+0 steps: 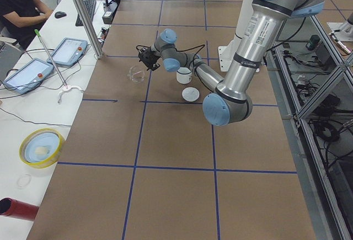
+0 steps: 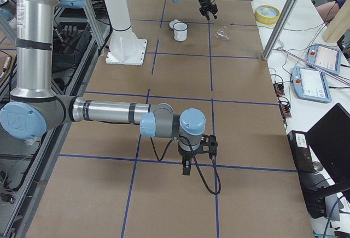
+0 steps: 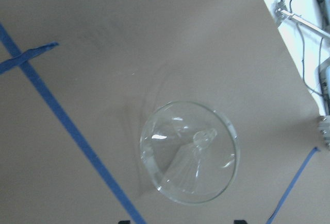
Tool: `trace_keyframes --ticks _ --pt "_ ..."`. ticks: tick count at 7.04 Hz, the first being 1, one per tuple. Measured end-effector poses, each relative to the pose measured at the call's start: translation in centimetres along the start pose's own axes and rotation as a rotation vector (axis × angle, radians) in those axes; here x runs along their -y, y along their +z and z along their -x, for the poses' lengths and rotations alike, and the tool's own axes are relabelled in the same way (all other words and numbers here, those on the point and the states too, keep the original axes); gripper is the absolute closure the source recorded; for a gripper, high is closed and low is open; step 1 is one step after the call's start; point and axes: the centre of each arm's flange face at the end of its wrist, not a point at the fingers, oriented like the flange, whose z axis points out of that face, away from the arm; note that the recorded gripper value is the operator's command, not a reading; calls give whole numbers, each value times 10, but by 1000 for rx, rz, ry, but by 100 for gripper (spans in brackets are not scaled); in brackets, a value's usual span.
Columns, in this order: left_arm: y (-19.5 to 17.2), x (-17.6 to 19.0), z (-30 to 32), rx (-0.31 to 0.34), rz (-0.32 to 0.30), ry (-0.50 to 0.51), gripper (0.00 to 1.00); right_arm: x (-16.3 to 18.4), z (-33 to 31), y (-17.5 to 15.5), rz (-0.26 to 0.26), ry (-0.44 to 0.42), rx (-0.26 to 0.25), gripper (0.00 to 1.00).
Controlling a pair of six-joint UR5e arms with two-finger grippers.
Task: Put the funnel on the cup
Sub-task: 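Move the left gripper to the clear glass funnel, then lower the left gripper and grasp the glass funnel's rim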
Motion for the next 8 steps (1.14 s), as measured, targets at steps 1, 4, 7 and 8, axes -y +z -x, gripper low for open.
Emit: trace_keyframes --ticks 1,4,7,8 --pt "12 3 5 -50 -22 -19 26 0 0 0 0 0 0 0" --pt "33 3 10 -120 -20 -53 27 0 0 0 1 1 0 0" --pt "42 1 7 -149 -4 -62 29 0 0 0 0 0 0 0" --pt "46 2 9 -160 3 -63 29 0 0 0 0 0 0 0"
